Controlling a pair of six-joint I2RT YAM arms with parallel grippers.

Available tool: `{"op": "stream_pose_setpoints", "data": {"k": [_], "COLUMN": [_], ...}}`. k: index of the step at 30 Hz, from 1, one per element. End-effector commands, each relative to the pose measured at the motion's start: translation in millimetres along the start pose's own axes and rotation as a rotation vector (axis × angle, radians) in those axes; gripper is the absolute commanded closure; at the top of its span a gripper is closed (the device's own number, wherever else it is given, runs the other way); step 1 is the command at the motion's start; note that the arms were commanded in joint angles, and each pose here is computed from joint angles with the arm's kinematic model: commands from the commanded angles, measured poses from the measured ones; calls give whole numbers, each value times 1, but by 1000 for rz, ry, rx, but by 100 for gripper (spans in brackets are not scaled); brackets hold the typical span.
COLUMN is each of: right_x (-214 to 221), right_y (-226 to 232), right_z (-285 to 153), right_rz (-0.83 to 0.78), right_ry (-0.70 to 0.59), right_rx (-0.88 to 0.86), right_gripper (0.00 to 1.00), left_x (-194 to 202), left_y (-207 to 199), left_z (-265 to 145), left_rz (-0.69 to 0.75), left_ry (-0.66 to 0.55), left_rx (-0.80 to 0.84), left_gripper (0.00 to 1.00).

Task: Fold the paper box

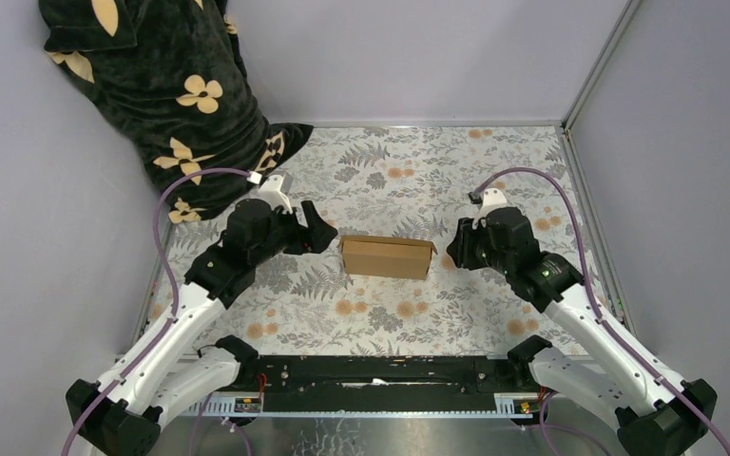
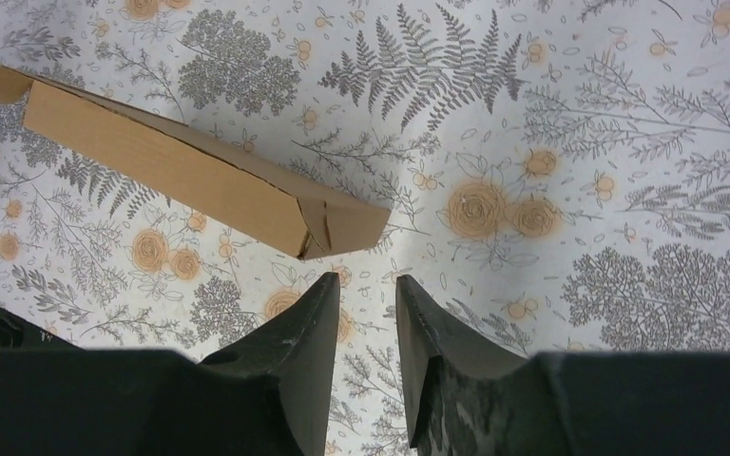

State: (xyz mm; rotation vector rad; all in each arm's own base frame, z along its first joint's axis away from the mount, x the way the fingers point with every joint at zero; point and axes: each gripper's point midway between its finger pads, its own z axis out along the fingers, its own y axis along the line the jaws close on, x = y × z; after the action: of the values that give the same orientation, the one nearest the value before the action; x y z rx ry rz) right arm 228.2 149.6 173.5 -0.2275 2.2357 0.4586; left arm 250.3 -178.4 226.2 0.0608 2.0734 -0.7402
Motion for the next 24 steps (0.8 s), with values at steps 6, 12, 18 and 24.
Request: {"op": "stream_pose_setpoints", "data": {"k": [6, 12, 18, 24], "right_x": [-35, -37, -31, -28], "right_y": [28, 32, 36, 37], "right_z": [10, 12, 15, 19], "right_rz": [-94, -120, -152, -174], "right_ry": [-43, -36, -10, 5], "right_rx": [-72, -74, -90, -86], "right_gripper": [65, 65, 71, 71], "left_x": [-11, -14, -8, -4], "left_y": [5, 4, -1, -3], "left_z": [5, 2, 5, 7], "left_rz": [104, 142, 180, 189], "left_ry": [-18, -29, -3, 12], "left_rx": [-78, -91, -65, -60], "left_gripper": [17, 18, 27, 27]}}
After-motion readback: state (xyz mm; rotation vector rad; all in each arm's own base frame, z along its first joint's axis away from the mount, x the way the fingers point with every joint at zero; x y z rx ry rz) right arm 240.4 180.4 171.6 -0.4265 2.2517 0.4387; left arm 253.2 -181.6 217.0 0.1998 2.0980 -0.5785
